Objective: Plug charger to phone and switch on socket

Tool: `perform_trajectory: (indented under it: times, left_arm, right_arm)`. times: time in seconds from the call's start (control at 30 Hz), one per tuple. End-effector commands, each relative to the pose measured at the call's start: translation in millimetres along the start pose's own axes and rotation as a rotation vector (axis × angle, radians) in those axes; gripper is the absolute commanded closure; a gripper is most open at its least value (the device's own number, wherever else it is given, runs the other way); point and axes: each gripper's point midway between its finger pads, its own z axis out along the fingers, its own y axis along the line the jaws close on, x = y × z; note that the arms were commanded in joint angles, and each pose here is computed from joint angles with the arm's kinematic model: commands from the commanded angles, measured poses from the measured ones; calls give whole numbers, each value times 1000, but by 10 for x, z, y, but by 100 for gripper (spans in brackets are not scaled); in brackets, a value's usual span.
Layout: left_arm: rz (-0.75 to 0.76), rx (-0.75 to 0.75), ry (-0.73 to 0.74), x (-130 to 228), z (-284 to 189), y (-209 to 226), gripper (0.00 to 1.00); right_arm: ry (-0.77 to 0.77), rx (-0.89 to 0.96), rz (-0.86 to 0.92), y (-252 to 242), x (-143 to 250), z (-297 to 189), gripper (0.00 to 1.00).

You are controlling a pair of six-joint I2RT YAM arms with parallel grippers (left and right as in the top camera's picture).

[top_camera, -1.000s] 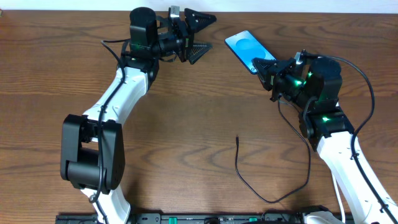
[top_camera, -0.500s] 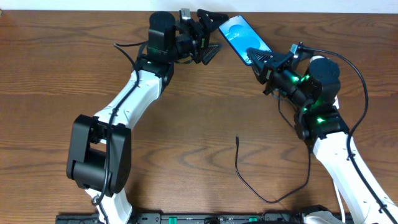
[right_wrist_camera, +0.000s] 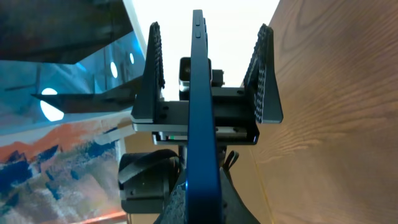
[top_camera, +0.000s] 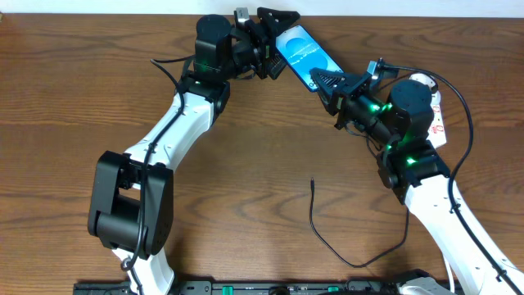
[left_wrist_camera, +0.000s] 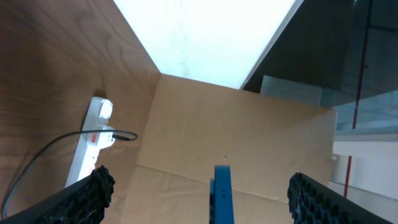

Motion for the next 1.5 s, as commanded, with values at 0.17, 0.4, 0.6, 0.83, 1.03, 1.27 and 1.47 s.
perform_trajectory:
  times: [0.17, 0.4, 0.6, 0.83, 1.03, 1.27, 1.47]
  left_arm:
    - [22, 48, 10, 112, -25, -275, 20]
    - [22, 48, 11, 116, -23, -276, 40]
    - [22, 48, 11, 116, -23, -275, 61]
    - [22, 48, 11, 116, -23, -275, 77]
    - [22, 48, 11, 121, -20, -274, 92]
    - [22, 48, 11, 120, -20, -274, 93]
    - [23, 48, 11, 121, -20, -277, 93]
  right_arm:
    - [-30, -35, -17, 154, 0, 9, 99]
    - [-30, -35, -16, 154, 0, 9, 99]
    - [-23, -34, -17, 151, 28, 17, 99]
    - [-17, -33, -18, 148, 54, 25, 99]
    - [-17, -29, -16, 137, 54, 25, 99]
    - [-18, -27, -15, 132, 53, 25, 99]
    - [-18, -27, -15, 132, 52, 25, 86]
